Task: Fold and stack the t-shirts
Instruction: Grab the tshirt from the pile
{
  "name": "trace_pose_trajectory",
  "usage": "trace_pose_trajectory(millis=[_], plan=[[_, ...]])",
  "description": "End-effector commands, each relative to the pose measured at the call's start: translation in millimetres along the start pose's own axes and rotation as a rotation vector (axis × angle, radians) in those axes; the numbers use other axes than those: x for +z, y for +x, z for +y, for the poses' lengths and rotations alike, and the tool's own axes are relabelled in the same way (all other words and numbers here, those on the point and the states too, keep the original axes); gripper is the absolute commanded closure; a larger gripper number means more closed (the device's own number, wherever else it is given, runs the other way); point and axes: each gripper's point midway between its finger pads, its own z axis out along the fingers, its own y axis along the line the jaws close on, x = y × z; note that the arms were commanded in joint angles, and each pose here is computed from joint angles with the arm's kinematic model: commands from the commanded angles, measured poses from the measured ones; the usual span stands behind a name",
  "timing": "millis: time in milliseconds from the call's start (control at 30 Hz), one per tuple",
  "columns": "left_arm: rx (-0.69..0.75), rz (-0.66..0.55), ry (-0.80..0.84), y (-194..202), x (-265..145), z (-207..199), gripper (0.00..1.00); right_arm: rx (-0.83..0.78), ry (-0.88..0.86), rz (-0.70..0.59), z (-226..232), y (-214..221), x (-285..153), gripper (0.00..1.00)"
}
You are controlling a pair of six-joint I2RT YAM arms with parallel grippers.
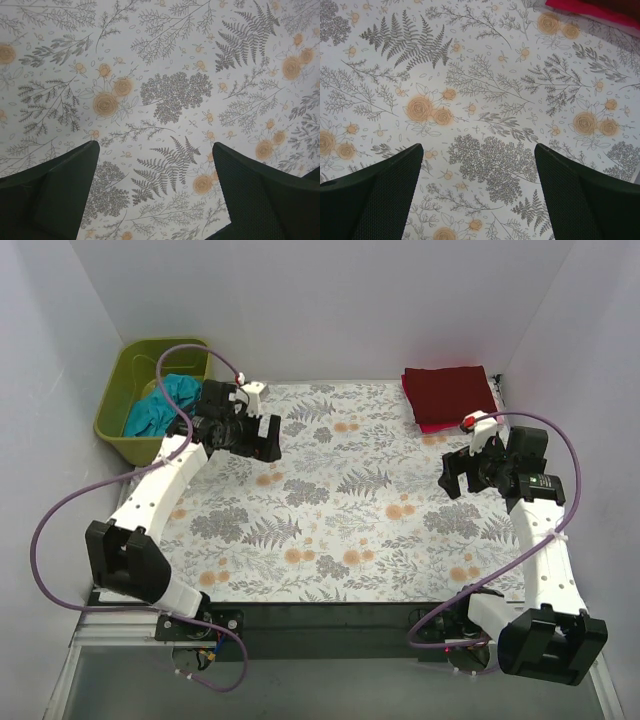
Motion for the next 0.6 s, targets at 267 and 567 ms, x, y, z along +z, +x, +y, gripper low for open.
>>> trace_pose_trajectory(millis=[267,567], plan=[[0.055,-0.314,0.045,-164.0,-54.1,17.3,0.03,0.022,-0.002,0.033,-10.3,-2.5,11.8,0.02],[-0.250,-0.636,-0.124,-245.2,-91.5,201.9,0.03,0.055,-0.028,0.055,-13.2,1.0,25.7,0.02]])
